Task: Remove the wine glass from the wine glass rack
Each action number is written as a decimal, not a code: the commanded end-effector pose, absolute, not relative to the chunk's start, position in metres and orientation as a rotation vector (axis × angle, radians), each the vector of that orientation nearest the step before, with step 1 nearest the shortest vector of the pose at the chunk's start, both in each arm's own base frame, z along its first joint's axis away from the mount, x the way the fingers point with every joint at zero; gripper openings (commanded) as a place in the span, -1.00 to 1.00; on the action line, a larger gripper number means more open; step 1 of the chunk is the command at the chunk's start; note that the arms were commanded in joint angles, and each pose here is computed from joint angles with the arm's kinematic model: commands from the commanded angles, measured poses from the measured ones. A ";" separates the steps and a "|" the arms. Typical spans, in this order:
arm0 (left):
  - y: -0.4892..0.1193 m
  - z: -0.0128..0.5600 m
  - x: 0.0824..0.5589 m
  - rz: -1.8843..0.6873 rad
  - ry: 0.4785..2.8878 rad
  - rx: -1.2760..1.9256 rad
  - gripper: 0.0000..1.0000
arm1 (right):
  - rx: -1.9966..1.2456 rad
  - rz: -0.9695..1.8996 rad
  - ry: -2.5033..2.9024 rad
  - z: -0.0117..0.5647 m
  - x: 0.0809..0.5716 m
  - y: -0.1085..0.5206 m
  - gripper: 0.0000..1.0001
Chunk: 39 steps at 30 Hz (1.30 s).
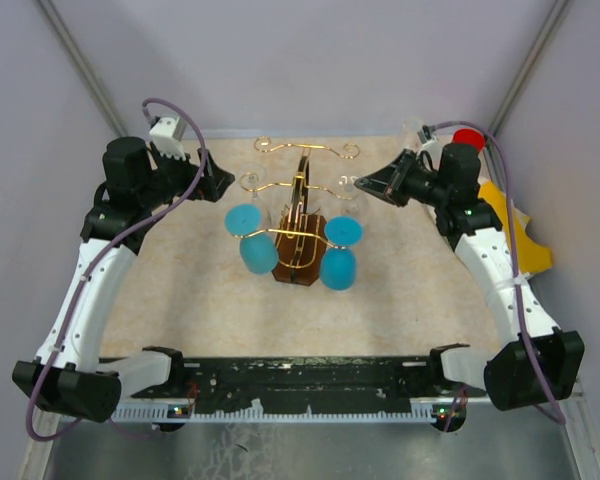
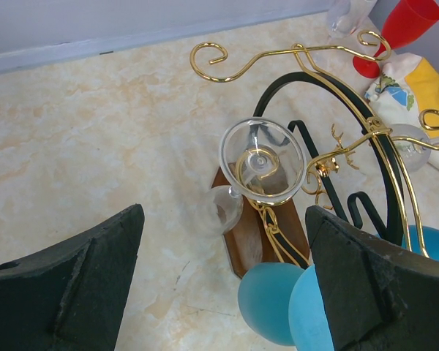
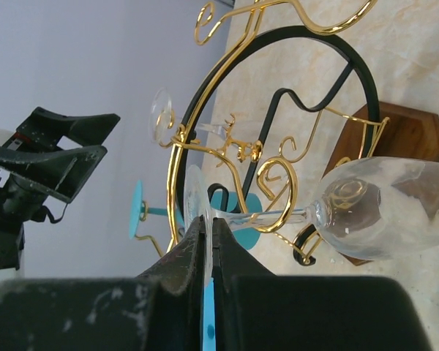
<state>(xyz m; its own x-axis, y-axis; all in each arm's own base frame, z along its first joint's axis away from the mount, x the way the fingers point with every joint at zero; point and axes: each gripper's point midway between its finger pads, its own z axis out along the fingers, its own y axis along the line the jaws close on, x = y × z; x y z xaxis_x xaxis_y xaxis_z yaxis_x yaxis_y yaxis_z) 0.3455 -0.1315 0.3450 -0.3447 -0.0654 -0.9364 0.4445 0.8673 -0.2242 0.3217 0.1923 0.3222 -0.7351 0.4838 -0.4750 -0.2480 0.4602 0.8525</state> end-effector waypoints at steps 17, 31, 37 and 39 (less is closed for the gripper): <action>-0.125 0.376 0.347 -0.508 1.788 0.261 0.94 | 0.067 1.458 1.819 0.374 0.360 0.224 -1.00; -0.121 0.393 0.347 -0.501 1.767 0.247 0.96 | -0.034 1.185 1.726 0.451 0.384 0.182 -1.00; -0.133 0.405 0.343 -0.595 1.765 0.237 0.95 | -0.141 1.254 1.692 0.490 0.347 0.189 -1.00; -0.138 0.412 0.340 -0.638 1.759 0.237 0.95 | -0.198 1.301 1.648 0.508 0.332 0.194 -1.00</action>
